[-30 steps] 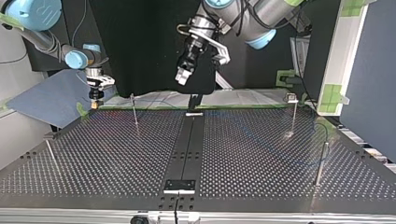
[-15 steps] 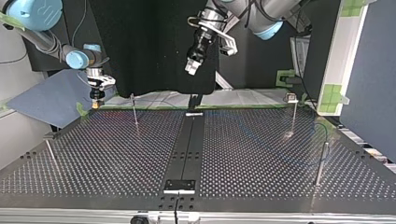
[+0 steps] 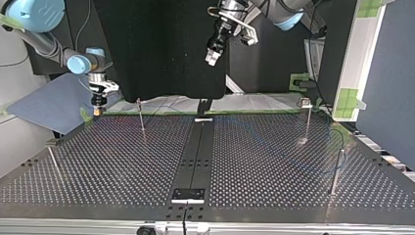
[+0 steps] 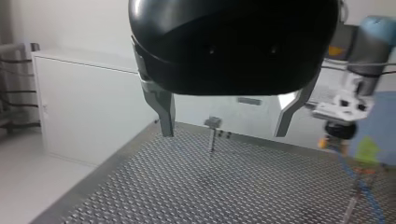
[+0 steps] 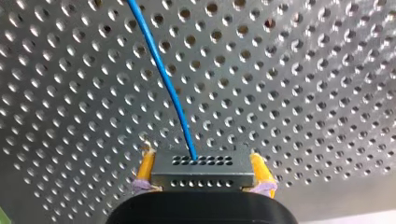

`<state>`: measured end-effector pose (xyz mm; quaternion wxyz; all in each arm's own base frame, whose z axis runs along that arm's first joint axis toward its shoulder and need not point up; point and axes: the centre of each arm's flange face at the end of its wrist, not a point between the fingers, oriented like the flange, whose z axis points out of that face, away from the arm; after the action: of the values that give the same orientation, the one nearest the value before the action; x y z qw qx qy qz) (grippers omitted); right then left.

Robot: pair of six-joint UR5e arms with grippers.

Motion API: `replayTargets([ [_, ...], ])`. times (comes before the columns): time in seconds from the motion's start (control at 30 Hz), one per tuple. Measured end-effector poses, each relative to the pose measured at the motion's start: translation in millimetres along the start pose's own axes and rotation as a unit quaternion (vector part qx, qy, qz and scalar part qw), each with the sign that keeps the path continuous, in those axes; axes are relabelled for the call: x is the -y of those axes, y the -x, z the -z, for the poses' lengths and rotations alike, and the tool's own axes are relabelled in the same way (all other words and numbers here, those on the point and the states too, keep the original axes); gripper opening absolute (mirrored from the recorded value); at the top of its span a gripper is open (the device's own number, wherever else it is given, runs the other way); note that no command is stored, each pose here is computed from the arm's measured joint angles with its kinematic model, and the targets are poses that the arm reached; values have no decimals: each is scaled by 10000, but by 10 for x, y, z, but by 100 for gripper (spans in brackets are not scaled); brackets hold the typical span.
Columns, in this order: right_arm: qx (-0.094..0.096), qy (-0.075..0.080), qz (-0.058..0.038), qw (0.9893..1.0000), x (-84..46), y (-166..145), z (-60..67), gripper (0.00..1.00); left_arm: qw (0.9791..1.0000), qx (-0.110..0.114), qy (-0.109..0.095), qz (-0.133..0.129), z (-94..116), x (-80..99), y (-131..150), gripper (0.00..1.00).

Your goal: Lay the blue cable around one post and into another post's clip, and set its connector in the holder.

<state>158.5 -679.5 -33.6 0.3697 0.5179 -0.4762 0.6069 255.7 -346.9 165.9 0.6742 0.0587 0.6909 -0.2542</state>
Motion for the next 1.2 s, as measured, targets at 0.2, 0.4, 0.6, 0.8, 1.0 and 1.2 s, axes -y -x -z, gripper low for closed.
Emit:
replayTargets([
  [0.2, -12, 138, 84, 9999, -13, -168, -41, 0, 9996, -261, 110, -70, 233, -130, -148, 100],
  [0.4, -84, 69, 102, 9999, 113, -428, -95, 0, 9986, -484, 185, -127, 445, -226, -266, 100],
  [0.6, -206, -69, 116, 9997, 312, -730, -153, 0, 9970, -709, 250, -180, 663, -309, -373, 100],
  [0.8, -400, -241, 165, 9988, 553, -1062, -204, 0, 9965, -772, 270, -195, 724, -335, -400, 100],
  [1.0, -590, -410, 217, 9972, 810, -1403, -230, 0, 9964, -774, 277, -195, 725, -340, -400, 100],
  [1.2, -618, -480, 244, 9966, 1008, -1596, -214, 0, 9964, -774, 279, -195, 725, -342, -400, 100],
])
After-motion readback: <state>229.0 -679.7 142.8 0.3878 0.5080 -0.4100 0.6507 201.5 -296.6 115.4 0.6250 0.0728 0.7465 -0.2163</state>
